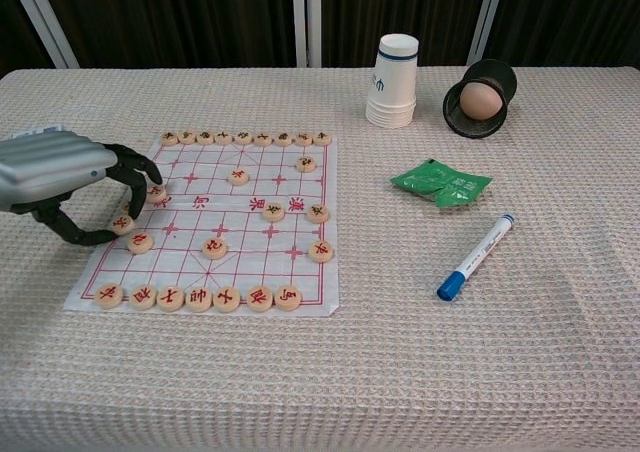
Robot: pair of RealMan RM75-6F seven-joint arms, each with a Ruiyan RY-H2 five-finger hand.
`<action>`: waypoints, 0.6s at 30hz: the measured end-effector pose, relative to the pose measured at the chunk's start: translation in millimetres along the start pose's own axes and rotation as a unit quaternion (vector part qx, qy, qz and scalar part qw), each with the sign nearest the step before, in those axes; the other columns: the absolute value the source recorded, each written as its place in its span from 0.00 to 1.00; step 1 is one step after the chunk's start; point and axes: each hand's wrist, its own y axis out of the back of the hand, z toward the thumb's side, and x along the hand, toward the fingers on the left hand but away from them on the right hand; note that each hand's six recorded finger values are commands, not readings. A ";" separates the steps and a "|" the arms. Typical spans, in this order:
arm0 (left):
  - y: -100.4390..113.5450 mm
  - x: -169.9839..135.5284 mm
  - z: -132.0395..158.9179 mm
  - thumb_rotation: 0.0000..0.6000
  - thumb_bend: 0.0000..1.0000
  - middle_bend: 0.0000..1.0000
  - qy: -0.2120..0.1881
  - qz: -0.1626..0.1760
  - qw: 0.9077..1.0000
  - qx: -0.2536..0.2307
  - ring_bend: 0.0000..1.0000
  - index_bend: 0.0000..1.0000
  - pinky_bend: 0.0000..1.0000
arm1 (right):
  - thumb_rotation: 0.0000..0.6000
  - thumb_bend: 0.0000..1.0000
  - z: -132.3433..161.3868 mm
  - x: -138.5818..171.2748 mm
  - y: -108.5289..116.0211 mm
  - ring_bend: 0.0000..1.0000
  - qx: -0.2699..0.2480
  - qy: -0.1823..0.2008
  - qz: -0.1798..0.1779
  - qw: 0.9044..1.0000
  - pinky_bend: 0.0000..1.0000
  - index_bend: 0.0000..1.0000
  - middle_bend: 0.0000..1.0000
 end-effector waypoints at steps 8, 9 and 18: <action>10.0 -3.2 1.8 1.00 0.35 0.17 -0.003 0.018 1.000 -0.009 0.14 0.54 0.27 | 1.00 0.46 -1.1 0.8 2.0 0.00 0.003 0.000 -0.001 1.000 0.00 0.00 0.00; 12.7 -3.6 2.5 1.00 0.35 0.17 -0.005 0.022 1.000 -0.011 0.14 0.54 0.27 | 1.00 0.46 -1.3 0.9 2.0 0.00 0.003 -0.001 -0.001 1.000 0.00 0.00 0.00; 19.9 6.9 -4.4 1.00 0.35 0.18 0.007 0.020 1.000 -0.016 0.14 0.54 0.27 | 1.00 0.46 -0.8 1.6 0.4 0.00 0.003 0.000 0.001 1.000 0.00 0.00 0.00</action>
